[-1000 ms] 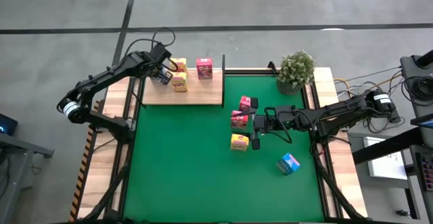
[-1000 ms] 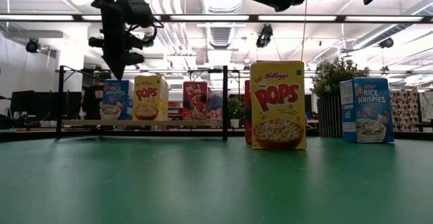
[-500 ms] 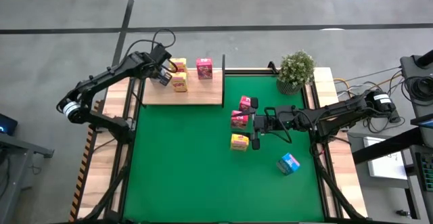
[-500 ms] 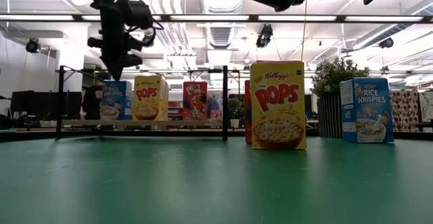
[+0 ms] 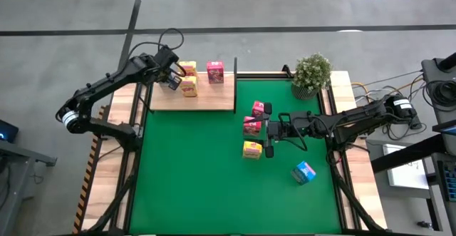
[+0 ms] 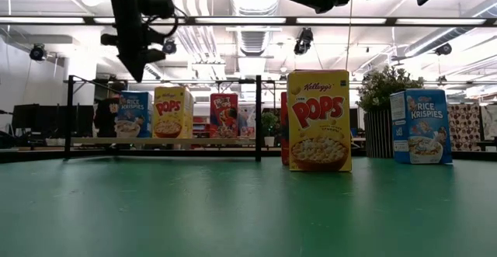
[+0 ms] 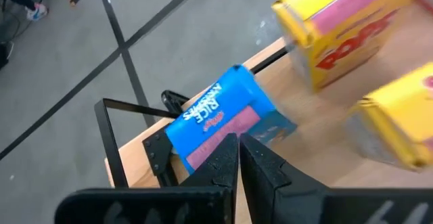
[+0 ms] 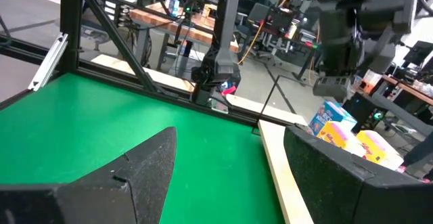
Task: Stack cereal on shelf
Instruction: Put the middle blue cereal box on the shelf
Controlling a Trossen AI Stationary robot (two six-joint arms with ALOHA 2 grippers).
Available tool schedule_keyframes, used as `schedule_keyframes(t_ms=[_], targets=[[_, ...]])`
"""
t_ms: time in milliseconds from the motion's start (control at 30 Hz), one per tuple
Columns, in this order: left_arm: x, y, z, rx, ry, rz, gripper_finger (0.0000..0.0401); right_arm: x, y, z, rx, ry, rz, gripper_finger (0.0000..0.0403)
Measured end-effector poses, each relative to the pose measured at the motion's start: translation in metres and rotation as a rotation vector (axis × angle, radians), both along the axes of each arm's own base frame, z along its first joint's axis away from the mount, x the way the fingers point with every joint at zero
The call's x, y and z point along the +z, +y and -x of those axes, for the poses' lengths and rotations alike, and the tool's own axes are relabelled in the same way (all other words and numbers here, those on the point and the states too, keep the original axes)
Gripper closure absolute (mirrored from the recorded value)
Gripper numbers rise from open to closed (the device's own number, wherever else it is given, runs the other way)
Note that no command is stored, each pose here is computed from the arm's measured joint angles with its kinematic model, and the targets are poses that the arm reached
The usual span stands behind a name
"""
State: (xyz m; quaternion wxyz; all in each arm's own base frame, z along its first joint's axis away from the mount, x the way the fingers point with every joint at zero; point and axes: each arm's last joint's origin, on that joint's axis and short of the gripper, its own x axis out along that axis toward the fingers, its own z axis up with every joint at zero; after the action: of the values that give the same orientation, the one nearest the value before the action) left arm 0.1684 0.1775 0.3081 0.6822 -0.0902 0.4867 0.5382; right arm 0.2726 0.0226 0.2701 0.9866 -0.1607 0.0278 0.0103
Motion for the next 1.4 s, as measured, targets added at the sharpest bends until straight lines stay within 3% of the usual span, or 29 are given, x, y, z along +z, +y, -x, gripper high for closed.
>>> schedule_keyframes(t_ms=[733,1100,1400], targets=[[-0.037,0.011,-0.005,0.075,0.091,-0.071,0.0401,0.0,0.0,0.0,0.0,0.0,-0.003,0.014],[-0.037,0.012,-0.005,-0.073,0.223,-0.065,0.0401,0.0,0.0,0.0,0.0,0.0,-0.001,0.014],[-0.036,0.013,-0.006,-0.118,0.261,-0.071,0.0401,0.0,0.0,0.0,0.0,0.0,-0.002,0.014]])
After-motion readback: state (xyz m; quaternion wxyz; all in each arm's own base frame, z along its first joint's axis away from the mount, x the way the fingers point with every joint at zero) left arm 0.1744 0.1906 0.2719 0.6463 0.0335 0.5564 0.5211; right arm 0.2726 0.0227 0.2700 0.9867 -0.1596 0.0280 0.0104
